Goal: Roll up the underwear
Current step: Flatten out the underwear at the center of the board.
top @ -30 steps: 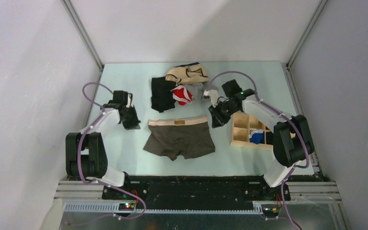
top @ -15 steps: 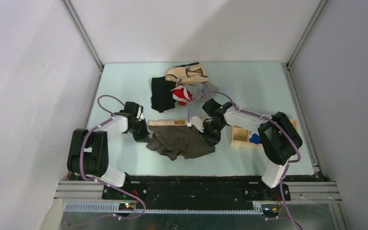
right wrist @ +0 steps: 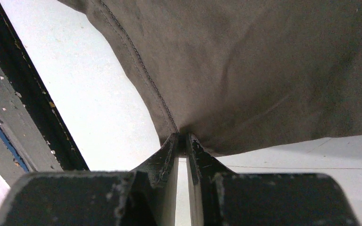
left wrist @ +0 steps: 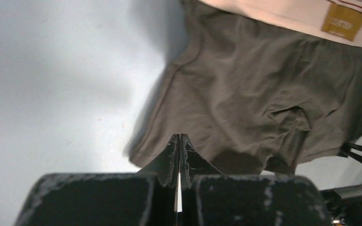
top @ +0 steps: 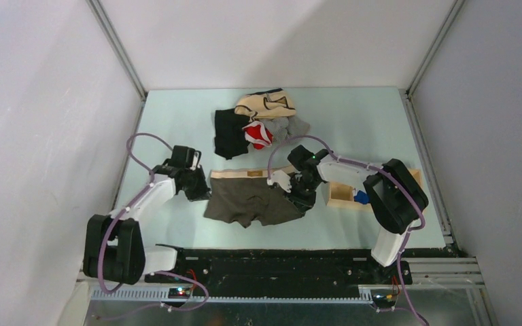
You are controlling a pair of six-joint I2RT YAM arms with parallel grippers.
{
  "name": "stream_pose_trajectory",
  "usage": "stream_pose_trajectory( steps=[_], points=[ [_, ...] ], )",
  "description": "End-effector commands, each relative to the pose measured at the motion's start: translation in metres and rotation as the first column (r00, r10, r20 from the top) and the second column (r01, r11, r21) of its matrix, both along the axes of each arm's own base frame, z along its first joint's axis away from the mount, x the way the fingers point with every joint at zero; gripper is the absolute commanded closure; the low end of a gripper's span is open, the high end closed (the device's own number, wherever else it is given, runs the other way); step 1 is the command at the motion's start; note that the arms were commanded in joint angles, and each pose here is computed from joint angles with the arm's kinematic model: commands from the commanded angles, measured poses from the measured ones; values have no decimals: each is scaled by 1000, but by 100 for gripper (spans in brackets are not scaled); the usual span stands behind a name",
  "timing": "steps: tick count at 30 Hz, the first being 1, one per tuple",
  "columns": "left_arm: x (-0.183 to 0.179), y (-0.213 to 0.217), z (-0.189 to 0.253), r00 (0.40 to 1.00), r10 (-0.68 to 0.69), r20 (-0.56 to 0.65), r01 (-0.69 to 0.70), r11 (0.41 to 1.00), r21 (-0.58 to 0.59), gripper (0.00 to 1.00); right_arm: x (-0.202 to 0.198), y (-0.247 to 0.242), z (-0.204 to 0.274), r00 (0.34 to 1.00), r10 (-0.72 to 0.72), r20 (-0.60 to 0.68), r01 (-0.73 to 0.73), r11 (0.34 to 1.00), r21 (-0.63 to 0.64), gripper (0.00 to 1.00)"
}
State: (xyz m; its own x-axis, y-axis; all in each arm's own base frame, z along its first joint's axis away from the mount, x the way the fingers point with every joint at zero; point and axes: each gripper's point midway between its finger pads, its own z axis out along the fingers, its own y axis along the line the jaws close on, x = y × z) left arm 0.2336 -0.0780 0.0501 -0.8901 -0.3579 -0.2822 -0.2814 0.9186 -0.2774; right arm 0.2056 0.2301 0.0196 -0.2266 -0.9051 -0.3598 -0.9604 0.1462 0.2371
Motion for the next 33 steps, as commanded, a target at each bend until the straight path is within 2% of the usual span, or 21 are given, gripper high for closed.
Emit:
stream_pose_trajectory(
  steps=[1, 6, 9, 12, 16, 22, 33],
  points=[
    [6, -28, -6, 995, -92, 41, 97, 988, -124, 100, 0, 4, -2, 1000, -16, 3, 16, 1000, -8, 84],
    [-15, -21, -36, 995, -61, -81, 53, 994, -94, 100, -2, 6, -2, 1000, -18, 11, 19, 1000, -21, 84],
    [-41, -1, -55, 985, -7, -171, 9, 1000, 7, 100, -4, 4, -5, 1000, -18, 11, 19, 999, -39, 84],
    [-53, 11, -60, 982, 9, -187, 11, 994, 106, 100, -4, -3, -10, 999, -35, 24, 37, 997, -71, 84],
    [-61, 14, -55, 981, 28, -189, 4, 986, 167, 100, -5, -15, -17, 997, -74, 35, 78, 987, -138, 85],
    [-76, 15, -42, 964, 75, -253, -30, 983, 178, 100, -13, -31, -23, 993, -113, 22, 116, 971, -211, 86],
    [-86, 40, -51, 922, 234, -307, -161, 956, 244, 100, -17, -63, -29, 989, -144, 39, 149, 937, -317, 87]
  ],
)
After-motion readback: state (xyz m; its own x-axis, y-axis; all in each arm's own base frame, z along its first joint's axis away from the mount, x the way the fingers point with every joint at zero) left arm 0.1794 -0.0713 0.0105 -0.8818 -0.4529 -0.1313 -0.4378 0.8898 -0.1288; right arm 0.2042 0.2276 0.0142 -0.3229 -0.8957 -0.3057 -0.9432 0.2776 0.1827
